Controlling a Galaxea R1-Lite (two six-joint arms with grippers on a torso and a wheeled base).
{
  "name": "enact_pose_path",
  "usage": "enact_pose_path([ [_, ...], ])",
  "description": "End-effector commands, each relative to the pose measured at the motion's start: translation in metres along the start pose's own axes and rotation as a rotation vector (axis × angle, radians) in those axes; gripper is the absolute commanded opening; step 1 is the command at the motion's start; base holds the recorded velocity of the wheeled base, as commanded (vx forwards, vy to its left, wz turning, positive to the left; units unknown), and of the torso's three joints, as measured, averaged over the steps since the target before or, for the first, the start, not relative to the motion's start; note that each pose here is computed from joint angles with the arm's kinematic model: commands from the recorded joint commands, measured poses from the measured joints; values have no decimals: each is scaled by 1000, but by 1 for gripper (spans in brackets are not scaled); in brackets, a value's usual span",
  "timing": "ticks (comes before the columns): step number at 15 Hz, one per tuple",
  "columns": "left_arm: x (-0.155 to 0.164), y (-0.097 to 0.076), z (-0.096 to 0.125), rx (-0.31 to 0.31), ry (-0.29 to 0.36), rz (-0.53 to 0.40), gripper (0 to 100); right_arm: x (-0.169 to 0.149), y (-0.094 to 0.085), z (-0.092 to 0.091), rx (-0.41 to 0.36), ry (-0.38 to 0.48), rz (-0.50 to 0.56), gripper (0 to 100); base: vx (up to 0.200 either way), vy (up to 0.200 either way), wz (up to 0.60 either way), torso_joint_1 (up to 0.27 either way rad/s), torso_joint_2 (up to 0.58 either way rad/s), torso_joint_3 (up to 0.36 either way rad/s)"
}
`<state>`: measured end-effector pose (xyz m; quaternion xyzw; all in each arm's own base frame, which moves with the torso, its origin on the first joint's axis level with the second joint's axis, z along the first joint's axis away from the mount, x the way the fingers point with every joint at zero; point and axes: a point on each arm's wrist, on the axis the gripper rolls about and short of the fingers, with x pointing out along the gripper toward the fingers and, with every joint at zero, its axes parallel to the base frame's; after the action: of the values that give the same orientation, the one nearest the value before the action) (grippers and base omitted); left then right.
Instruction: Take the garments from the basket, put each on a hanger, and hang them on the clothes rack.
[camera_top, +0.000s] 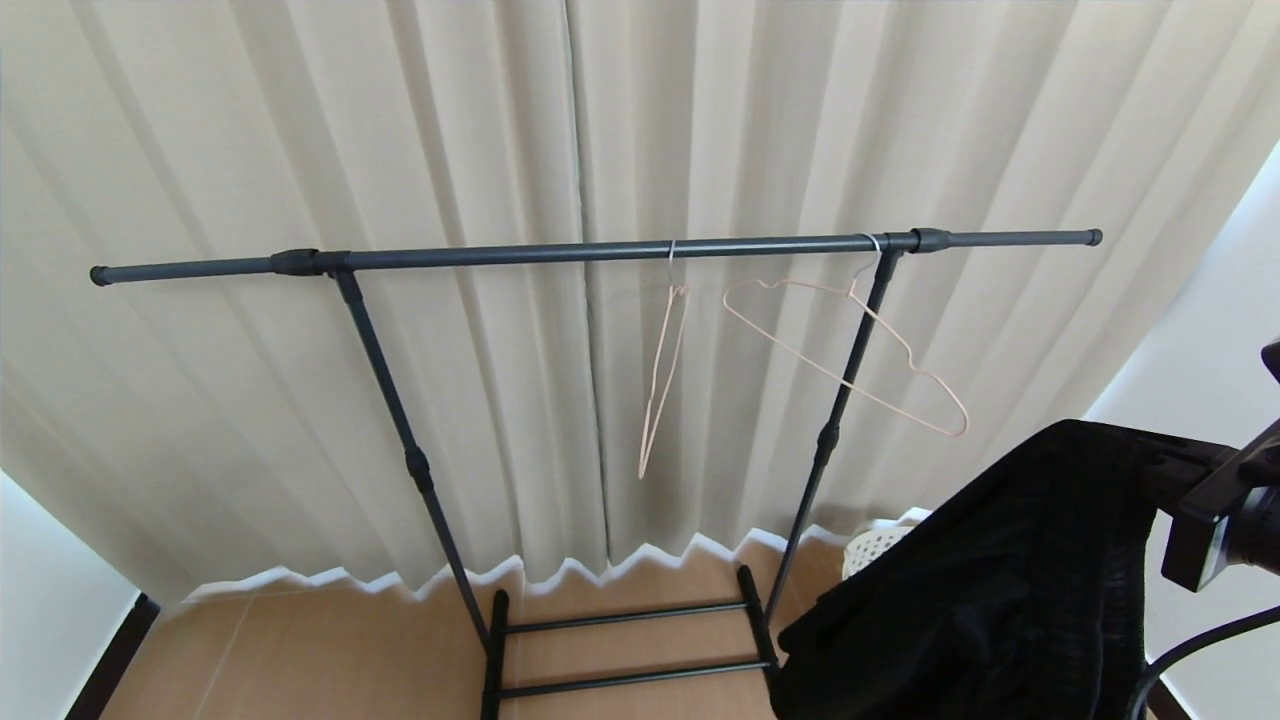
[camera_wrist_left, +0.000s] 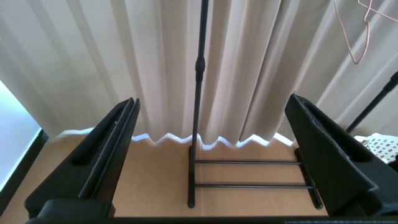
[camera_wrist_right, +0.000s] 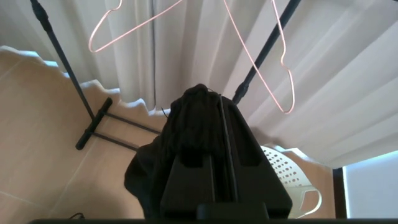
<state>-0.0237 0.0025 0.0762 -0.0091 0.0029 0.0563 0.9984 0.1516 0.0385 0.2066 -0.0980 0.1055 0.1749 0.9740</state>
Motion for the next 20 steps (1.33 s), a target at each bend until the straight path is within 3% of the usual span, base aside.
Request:
enact_pose_path([
  [1, 0, 0, 0, 0, 1, -1, 100, 0, 0, -1, 0, 3, 4, 0, 0, 0, 0, 0, 0, 0],
  [16, 0, -1, -1, 13, 6, -34, 100, -3, 2, -6, -46, -17, 2, 0, 0, 0, 40, 0, 0, 0],
  [19, 16, -3, 4, 36, 212, -53, 100, -2, 8, -15, -96, 11, 31, 0, 0, 0, 0, 0, 0, 0],
  [20, 29, -4, 3, 53, 373, -58, 100, -3, 18, -16, -111, 5, 92, 0, 0, 0, 0, 0, 0, 0],
])
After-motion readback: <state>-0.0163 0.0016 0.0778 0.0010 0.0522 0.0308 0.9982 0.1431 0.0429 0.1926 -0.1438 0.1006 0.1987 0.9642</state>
